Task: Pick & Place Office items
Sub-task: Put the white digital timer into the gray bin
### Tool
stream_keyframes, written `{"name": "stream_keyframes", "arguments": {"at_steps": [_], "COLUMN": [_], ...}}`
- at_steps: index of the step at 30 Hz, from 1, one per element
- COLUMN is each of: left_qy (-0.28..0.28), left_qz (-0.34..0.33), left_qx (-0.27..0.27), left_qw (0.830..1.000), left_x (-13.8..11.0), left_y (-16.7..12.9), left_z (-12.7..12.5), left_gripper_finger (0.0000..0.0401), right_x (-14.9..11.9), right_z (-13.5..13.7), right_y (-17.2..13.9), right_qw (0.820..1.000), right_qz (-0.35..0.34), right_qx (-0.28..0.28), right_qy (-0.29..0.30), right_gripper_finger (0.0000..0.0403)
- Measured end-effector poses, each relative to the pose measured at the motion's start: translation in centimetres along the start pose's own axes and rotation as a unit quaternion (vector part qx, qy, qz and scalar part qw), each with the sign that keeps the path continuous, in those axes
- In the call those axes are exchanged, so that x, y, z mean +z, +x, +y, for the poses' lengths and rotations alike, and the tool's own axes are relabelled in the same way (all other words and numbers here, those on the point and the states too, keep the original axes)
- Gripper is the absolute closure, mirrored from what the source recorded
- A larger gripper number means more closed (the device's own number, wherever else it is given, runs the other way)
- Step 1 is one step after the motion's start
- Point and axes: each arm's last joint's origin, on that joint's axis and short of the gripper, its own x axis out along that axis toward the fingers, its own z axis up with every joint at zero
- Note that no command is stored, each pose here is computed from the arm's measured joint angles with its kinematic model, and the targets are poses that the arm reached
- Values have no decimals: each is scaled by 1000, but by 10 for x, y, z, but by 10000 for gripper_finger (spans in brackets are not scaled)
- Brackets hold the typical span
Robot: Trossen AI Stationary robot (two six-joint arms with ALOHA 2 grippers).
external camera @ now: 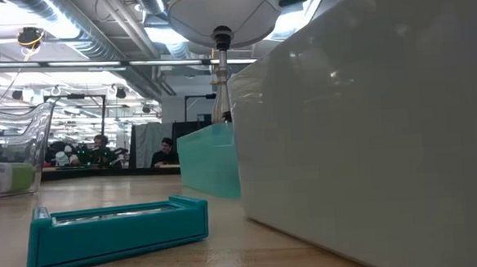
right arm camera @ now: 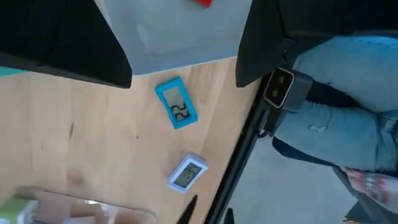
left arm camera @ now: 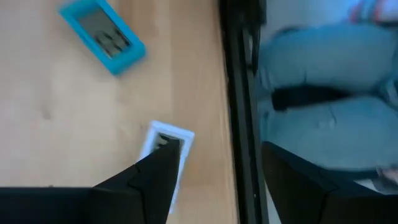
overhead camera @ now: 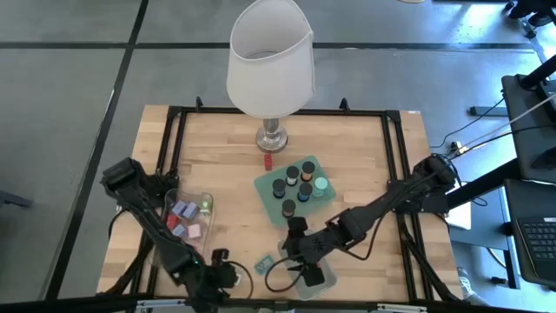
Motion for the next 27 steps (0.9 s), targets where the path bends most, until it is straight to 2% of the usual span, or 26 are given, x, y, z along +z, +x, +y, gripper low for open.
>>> {"name": "stream_keyframes", "arguments": {"at_steps": [4,11,16,21,27], "left_qy": [22,116,133,147,156], "left_qz": [39,45,53,97,92], "left_qx": [-13,-3,6,39,51], "left_qw": [999,992,990,984,982], "left_x": [-1,6,7,-4,-8], "left_y": [13,23,28,28,26], "left_z": [5,15,20,25,22], "left_gripper_finger": [163,139,137,138,137], "right_x": [-2,-5,-6,-7,-8], "right_z": [1,0,1,2,1], "right_y": [0,0,0,-1,-1], "right_qw": [1000,1000,1000,999,999], "right_qz": [10,22,27,33,38], "right_qx": [-1,-5,-4,-2,-3], "right_qy": [-2,-4,-5,-5,-1], "right_gripper_finger": [112,112,112,112,112]}}
